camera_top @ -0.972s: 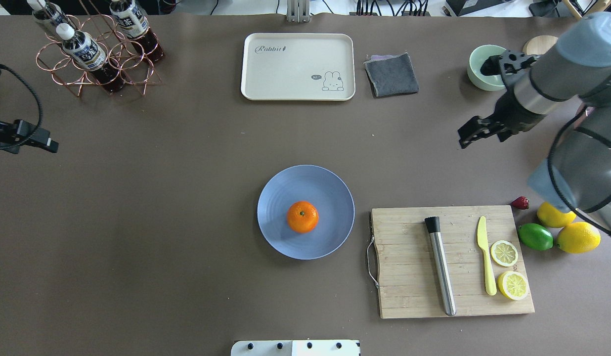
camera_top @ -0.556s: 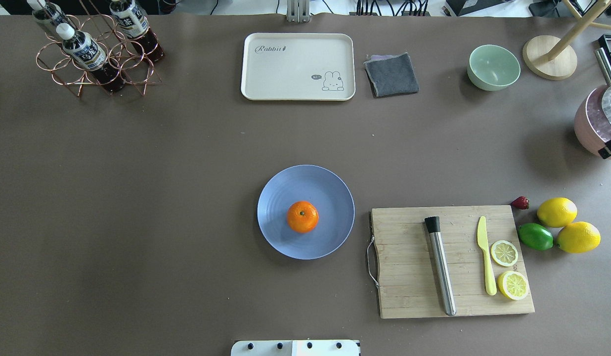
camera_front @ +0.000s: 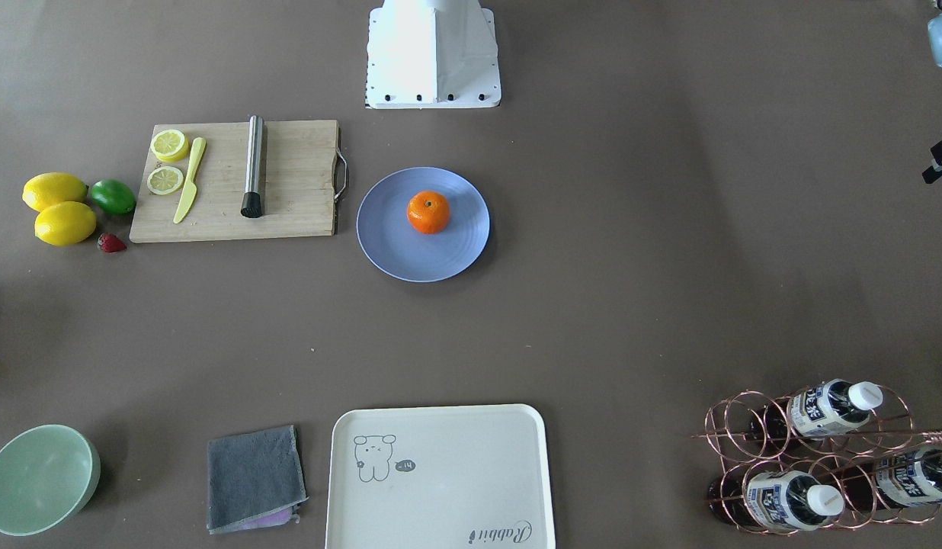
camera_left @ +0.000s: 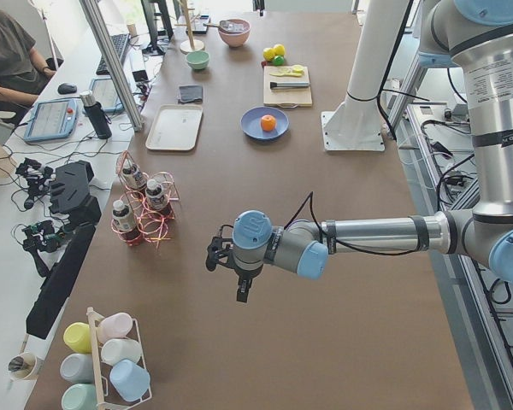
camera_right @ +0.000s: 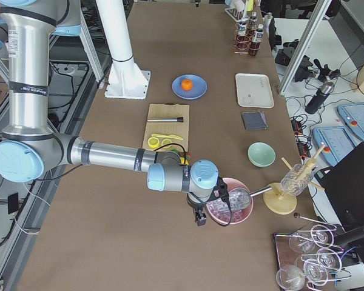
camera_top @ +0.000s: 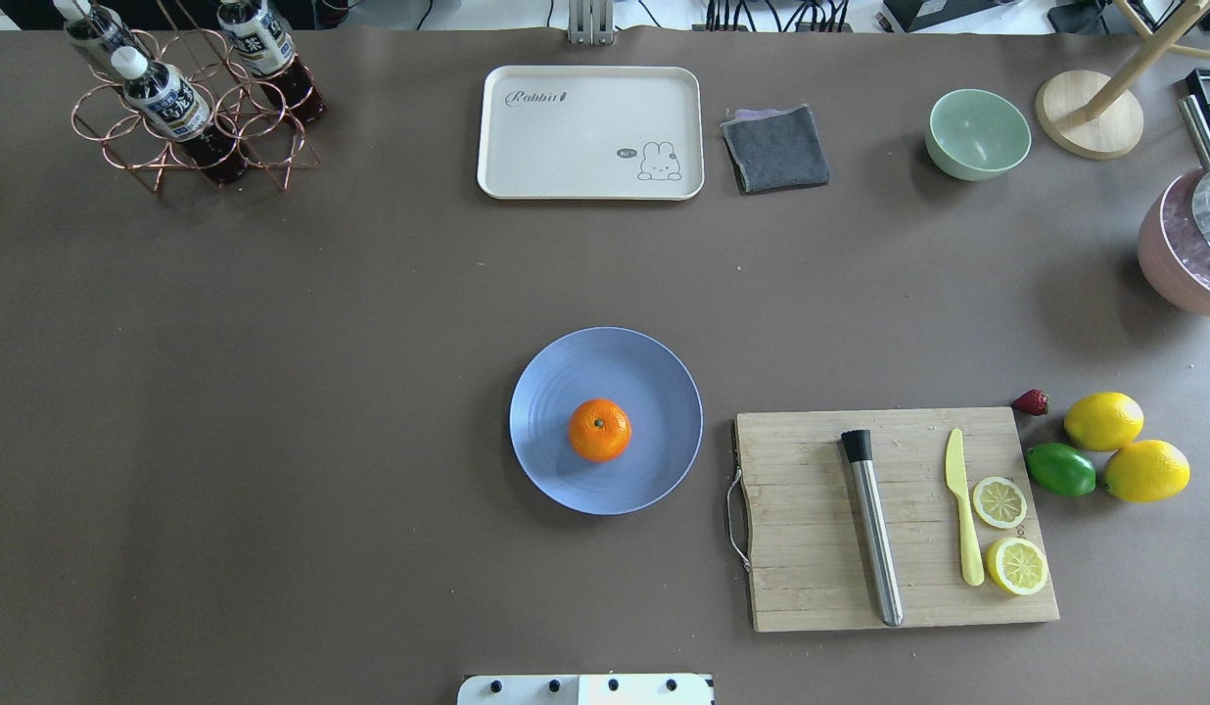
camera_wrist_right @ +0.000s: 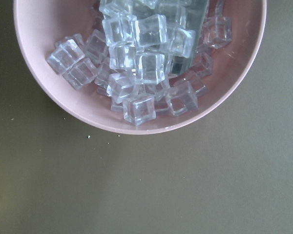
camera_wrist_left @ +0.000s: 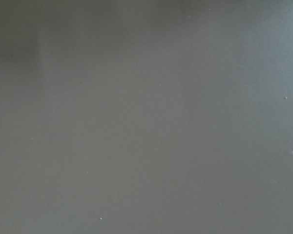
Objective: Pick orange to plate
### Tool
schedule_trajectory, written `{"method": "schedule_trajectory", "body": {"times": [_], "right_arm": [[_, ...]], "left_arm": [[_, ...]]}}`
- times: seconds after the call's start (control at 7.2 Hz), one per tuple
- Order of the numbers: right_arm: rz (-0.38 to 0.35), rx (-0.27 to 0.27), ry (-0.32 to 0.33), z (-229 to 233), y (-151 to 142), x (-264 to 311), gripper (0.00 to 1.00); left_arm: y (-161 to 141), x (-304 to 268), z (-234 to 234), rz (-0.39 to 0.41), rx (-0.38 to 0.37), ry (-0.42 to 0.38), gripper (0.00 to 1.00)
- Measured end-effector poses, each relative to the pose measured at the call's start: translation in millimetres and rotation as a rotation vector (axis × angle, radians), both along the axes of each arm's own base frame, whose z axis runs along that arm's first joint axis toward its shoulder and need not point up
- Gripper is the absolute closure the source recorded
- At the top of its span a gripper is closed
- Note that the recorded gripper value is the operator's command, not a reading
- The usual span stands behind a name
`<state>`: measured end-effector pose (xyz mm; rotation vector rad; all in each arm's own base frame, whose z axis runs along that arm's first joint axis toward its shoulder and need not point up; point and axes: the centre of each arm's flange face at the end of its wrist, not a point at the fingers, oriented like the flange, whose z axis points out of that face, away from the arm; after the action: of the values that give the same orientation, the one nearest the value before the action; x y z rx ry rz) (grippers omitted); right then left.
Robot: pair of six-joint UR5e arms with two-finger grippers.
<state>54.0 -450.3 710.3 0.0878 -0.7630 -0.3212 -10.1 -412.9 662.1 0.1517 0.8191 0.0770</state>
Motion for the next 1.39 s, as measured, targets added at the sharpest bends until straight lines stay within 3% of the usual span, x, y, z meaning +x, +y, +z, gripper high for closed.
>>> {"method": "schedule_trajectory", "body": {"times": [0.69,1.39], "right_arm": [[0.002,0.028,0.01,-6.5,-7.8,6.1,0.0],[0.011,0.036,0.009,-15.2,-16.2,5.9,0.0]], "left_arm": [[1.2,-18.3,-13.6,-0.035,-0.054,0.006,0.03],[11.3,-27.5,-6.0,-0.018,-0.056,0.017,0.03]]}}
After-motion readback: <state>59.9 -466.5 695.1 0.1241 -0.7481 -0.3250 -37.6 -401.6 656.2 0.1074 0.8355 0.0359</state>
